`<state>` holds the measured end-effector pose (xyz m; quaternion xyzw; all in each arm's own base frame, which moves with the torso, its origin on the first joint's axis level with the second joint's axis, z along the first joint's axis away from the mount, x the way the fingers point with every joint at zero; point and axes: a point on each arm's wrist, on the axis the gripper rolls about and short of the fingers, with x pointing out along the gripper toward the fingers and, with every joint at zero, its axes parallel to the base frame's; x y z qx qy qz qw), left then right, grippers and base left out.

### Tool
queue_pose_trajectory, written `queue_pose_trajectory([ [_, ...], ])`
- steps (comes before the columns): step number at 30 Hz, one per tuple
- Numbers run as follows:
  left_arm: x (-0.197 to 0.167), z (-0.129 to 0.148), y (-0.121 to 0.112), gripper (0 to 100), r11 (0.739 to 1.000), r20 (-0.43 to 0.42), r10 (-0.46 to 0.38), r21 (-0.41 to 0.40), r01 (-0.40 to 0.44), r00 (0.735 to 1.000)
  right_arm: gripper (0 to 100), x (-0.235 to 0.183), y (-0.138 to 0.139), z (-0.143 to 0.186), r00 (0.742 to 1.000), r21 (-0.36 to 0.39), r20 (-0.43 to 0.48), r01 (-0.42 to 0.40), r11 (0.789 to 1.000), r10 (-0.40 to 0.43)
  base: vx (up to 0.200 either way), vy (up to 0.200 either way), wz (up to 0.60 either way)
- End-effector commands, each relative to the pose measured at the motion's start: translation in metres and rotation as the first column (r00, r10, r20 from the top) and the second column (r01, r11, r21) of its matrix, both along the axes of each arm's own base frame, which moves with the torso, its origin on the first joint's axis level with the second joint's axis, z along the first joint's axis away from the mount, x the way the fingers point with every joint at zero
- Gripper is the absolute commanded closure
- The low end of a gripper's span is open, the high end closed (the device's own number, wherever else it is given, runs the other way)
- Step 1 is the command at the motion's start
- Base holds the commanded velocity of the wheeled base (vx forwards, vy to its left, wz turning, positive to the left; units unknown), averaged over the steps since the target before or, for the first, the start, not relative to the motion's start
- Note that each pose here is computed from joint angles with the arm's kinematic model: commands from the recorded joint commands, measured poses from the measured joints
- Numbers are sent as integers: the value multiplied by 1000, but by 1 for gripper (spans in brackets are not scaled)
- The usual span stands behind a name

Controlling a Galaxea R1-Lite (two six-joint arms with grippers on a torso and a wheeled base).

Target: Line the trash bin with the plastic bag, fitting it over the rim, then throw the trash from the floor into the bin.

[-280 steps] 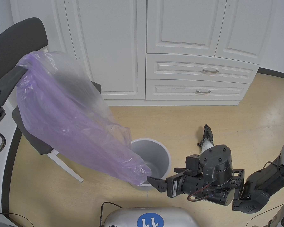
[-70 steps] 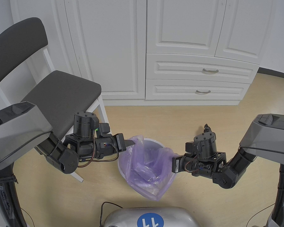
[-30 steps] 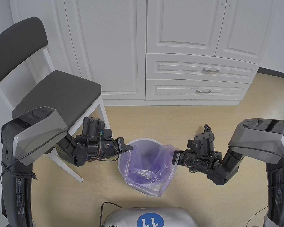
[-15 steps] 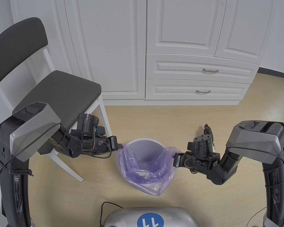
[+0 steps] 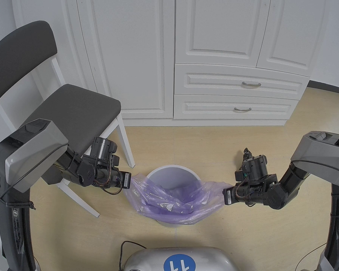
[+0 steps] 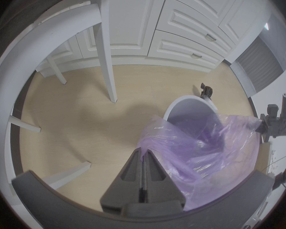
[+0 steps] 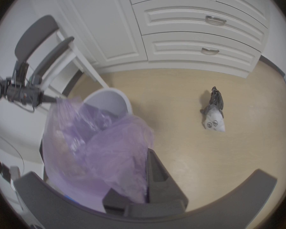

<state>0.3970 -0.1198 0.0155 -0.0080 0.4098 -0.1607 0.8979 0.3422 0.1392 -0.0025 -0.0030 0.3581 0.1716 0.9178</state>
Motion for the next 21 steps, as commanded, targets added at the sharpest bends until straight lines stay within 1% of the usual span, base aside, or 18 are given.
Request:
queue_pose_trajectory([
  [1,-7,8,4,100,999,8,-9,41,9,1000,100,-10,-13,7,999,-75,-28,-32,997,30,0,0,0],
  [3,-9,11,8,100,998,8,-26,61,25,1000,100,-16,-15,9,997,-109,-43,-61,992,57,0,0,0],
  [7,-15,8,13,100,994,-7,-53,93,53,999,100,-21,-17,4,995,-131,-64,-80,988,72,0,0,0],
  [9,-19,11,14,100,992,-21,-68,109,69,997,100,-25,-19,3,992,-165,-71,-116,979,106,0,0,0],
  [11,-23,17,16,100,989,-49,-84,120,90,995,100,-28,-22,5,990,-185,-64,-134,974,124,0,0,0],
  [14,-31,24,22,100,981,-107,-141,117,153,984,100,-32,-23,5,988,-194,-75,-144,970,132,0,0,0],
  [17,-34,23,25,100,972,-131,-194,112,209,972,100,-35,-21,3,985,-203,-92,-165,965,148,0,0,0],
  [18,-34,22,25,100,971,-132,-196,113,212,972,100,-36,-21,2,984,-205,-93,-167,964,151,0,0,0],
  [19,-36,20,24,100,968,-136,-207,115,223,969,100,-38,-21,2,981,-218,-98,-186,958,168,0,0,0],
  [21,-35,16,23,100,967,-142,-210,116,227,967,100,-41,-21,1,977,-227,-105,-203,952,184,0,0,0],
])
